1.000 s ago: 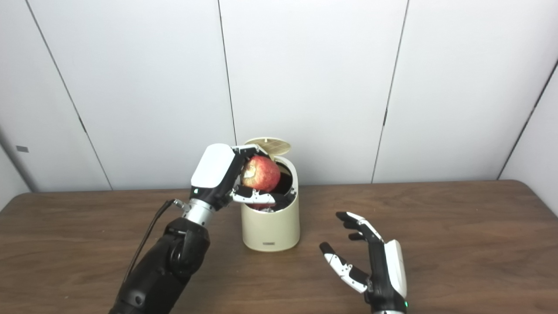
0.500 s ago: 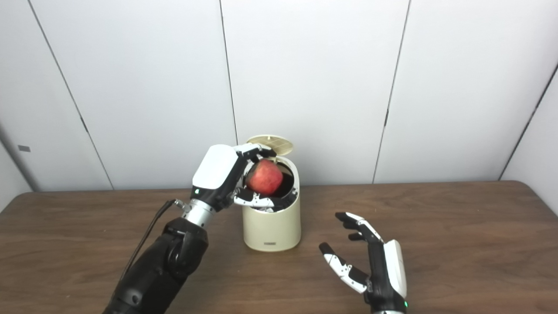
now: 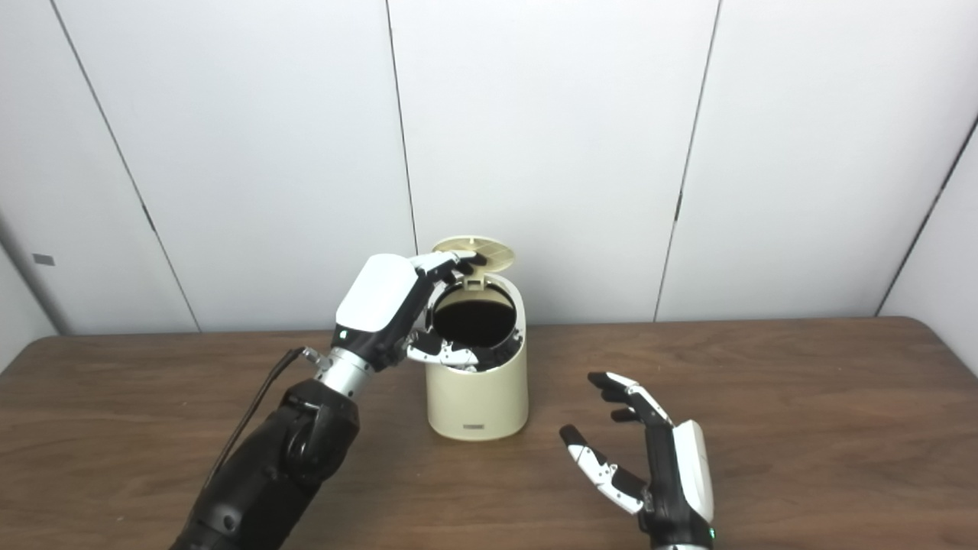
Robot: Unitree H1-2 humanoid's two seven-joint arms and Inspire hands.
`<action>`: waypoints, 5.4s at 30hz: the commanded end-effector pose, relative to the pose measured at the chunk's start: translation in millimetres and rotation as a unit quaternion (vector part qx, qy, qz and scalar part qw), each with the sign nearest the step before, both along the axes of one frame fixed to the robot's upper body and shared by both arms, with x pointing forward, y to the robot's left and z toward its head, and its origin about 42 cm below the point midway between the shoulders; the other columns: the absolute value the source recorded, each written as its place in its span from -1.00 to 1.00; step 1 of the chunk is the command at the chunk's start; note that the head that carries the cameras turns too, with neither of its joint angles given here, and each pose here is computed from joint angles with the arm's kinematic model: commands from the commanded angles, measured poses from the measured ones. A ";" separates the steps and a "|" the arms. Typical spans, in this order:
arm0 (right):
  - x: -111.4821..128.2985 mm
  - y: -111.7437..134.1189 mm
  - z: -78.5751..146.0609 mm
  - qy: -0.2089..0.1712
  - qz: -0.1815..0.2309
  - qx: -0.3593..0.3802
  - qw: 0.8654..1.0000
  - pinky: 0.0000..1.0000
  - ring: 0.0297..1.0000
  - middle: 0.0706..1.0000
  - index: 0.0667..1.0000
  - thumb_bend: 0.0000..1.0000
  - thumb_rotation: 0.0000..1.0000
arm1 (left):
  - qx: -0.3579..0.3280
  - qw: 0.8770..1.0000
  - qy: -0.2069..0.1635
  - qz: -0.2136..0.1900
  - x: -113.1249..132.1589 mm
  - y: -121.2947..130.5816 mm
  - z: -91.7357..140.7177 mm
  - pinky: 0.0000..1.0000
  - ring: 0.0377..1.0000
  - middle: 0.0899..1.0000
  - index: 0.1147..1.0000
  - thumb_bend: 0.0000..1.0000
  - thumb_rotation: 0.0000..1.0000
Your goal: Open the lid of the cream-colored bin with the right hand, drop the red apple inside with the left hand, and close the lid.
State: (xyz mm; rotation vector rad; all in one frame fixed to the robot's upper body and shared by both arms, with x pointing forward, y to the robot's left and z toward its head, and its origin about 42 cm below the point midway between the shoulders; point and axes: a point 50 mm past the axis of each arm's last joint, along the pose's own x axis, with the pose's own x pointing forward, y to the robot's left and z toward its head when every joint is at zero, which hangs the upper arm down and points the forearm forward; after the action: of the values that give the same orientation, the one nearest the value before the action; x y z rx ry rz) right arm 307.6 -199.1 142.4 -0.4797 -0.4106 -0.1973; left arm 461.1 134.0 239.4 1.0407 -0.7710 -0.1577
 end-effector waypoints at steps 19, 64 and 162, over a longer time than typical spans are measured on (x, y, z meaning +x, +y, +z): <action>-5.8 5.7 -5.8 0.003 0.008 0.008 1.000 0.24 0.43 0.44 0.40 -0.35 -0.17 | -0.214 0.963 -0.138 -0.093 -17.9 1.3 36.2 -0.28 -0.19 -0.11 -0.13 0.01 -1.00; 47.0 34.1 235.0 -0.094 0.096 -0.348 0.928 1.00 1.00 1.00 1.00 0.71 0.93 | -0.387 0.901 0.186 -0.055 -134.7 98.8 -107.5 0.37 0.57 0.63 0.60 -0.23 0.86; 75.1 46.1 146.5 0.165 0.213 -0.405 0.874 0.82 0.86 0.75 0.70 0.77 0.94 | -0.306 0.938 0.161 -0.026 -160.5 86.9 -79.9 0.23 0.48 0.57 0.55 -0.15 0.63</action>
State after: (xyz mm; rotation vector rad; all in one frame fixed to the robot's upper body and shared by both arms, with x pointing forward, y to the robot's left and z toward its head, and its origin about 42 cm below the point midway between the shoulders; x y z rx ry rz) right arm 379.3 -143.4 298.6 -1.2077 -0.3072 0.5074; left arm 296.5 221.2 144.7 0.3855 -0.4373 -0.1204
